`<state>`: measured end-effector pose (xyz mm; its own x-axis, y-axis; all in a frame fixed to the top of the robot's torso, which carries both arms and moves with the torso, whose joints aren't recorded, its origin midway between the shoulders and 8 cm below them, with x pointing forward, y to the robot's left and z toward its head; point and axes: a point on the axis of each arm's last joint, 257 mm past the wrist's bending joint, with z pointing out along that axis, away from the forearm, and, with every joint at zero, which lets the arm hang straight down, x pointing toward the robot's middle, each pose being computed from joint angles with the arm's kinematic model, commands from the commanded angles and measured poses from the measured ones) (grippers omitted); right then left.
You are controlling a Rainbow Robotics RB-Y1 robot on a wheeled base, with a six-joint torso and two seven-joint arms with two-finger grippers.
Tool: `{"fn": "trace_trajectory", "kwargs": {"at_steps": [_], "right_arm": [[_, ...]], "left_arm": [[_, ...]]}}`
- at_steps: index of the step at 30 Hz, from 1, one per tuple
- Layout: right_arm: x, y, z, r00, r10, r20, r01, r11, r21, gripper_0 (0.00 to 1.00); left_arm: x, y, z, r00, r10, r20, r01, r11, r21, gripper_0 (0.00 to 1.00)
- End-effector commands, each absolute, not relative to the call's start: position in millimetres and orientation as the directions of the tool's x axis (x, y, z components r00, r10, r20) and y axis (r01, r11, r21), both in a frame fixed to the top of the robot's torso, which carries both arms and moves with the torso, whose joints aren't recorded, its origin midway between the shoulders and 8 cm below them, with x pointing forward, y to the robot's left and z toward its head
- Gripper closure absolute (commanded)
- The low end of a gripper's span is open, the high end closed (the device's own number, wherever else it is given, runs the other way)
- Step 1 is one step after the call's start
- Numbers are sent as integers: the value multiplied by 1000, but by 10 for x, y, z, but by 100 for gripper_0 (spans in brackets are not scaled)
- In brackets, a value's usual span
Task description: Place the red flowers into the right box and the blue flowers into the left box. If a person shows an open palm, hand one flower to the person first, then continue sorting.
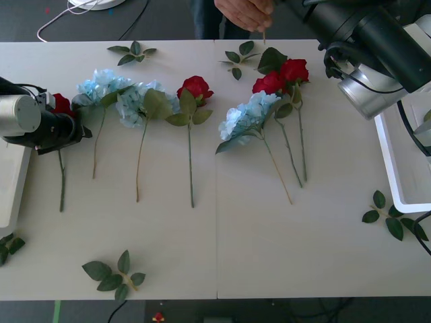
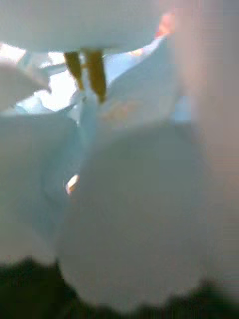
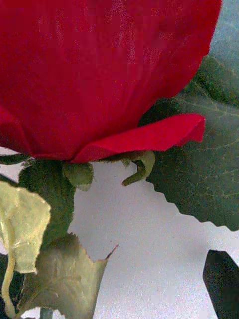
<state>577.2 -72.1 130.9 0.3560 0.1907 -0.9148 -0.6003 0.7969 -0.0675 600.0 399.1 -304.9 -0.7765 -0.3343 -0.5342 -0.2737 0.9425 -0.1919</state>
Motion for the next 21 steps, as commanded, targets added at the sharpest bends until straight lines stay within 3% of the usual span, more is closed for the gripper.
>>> {"fn": "trace_trajectory", "kwargs": {"at_steps": [1, 16, 21], "right_arm": [[5620, -485, 1578, 400, 216, -891, -636, 765, -100, 0], [5533, -623, 1374, 356, 226, -907, -652, 755, -68, 0], [5398, -808, 1078, 197, 264, -944, -651, 755, 75, 0]], "left_arm": [[5865, 4078, -3243, -796, -304, -523, -259, 953, -158, 0], [5865, 4078, -3243, -796, -304, -523, -259, 953, -158, 0], [5865, 4078, -3243, -796, -304, -523, -259, 953, -158, 0]]}}
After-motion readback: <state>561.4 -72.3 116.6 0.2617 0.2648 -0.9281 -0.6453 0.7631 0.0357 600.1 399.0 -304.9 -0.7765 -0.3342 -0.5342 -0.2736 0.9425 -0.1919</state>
